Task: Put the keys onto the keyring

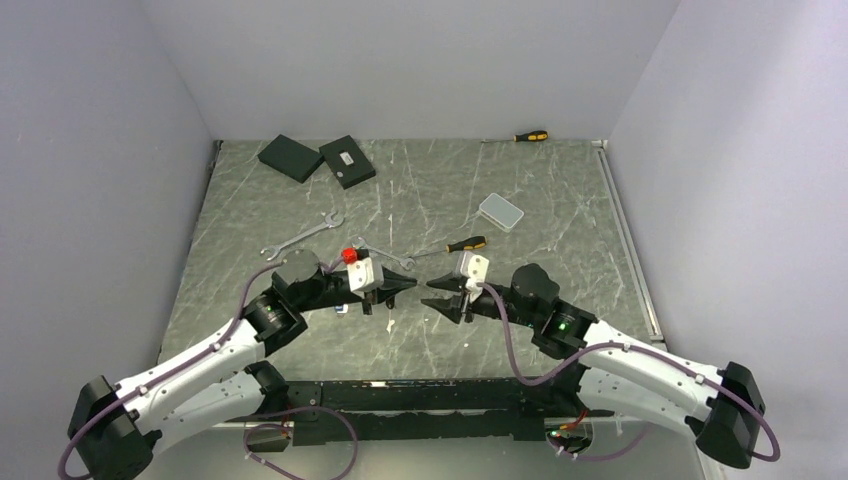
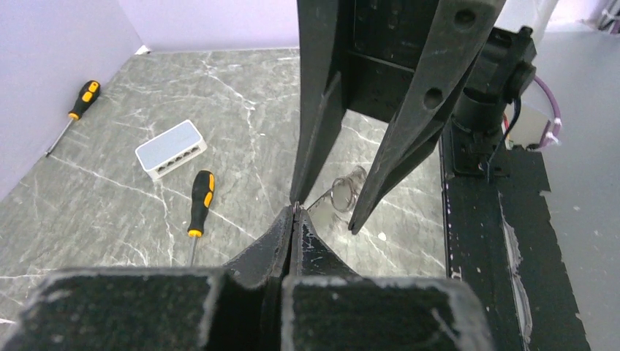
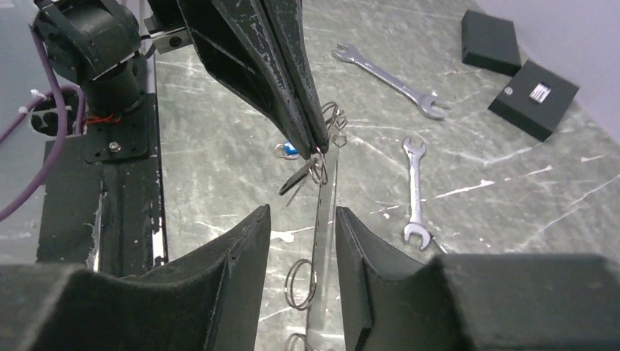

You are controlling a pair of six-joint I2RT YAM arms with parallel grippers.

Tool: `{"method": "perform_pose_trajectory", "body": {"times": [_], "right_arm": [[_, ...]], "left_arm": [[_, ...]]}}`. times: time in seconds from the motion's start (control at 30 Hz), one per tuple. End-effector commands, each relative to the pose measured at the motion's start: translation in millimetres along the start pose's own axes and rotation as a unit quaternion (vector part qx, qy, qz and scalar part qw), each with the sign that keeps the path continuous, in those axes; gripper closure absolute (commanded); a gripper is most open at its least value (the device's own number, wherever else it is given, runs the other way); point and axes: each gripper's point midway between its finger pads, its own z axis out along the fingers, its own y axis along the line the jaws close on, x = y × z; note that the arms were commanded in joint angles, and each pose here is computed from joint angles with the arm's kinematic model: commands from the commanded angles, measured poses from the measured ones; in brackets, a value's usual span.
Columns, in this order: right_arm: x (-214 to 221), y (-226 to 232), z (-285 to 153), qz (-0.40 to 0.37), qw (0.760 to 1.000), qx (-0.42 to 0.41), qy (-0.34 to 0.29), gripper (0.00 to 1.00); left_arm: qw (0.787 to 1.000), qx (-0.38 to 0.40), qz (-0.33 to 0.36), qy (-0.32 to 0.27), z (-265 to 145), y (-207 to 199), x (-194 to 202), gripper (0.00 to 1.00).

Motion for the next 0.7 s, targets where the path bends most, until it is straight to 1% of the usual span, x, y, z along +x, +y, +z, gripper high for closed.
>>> {"method": "perform_pose_trajectory", "body": {"times": [0.0,0.13,0.23,0.27,0.33,0.37,0.4,0.43,0.47,0.53,0.6,0.67], "right_arm": [[-17,-7,6,0.033,0.998,0.020,-0.040,0.60],[-9,-6,12,0.052,0.998,0.019,-0.029,0.61],[-1,-8,15,0.063,0.998,0.027,-0.015,0.67],[3,-9,16,0.067,0.997,0.030,-0.009,0.67],[8,-11,17,0.072,0.997,0.036,0.002,0.64],[9,-11,17,0.074,0.997,0.037,0.004,0.58],[11,-11,17,0.076,0.996,0.038,0.007,0.56],[12,-11,18,0.077,0.996,0.039,0.007,0.56],[13,-12,18,0.078,0.996,0.040,0.006,0.62],[11,-14,19,0.078,0.996,0.045,-0.002,0.85],[6,-16,19,0.076,0.996,0.050,-0.011,1.00],[-1,-19,19,0.074,0.995,0.056,-0.022,1.00]], "left_arm": [[0.994,-0.042,0.012,-0.099,-1,14,-44,1.00],[0.991,-0.060,0.003,-0.123,-1,19,-44,1.00],[0.990,-0.065,0.004,-0.128,0,21,-44,1.00],[0.990,-0.066,0.004,-0.127,1,22,-44,1.00],[0.989,-0.067,0.004,-0.129,1,23,-46,1.00],[0.989,-0.068,0.004,-0.129,1,23,-46,1.00],[0.989,-0.070,0.004,-0.130,1,24,-47,1.00],[0.989,-0.070,0.006,-0.132,0,24,-48,1.00],[0.989,-0.070,0.006,-0.133,1,24,-48,1.00],[0.988,-0.074,0.007,-0.135,1,25,-49,1.00],[0.987,-0.075,0.000,-0.139,1,25,-48,1.00],[0.986,-0.082,-0.008,-0.145,0,27,-48,1.00]]}}
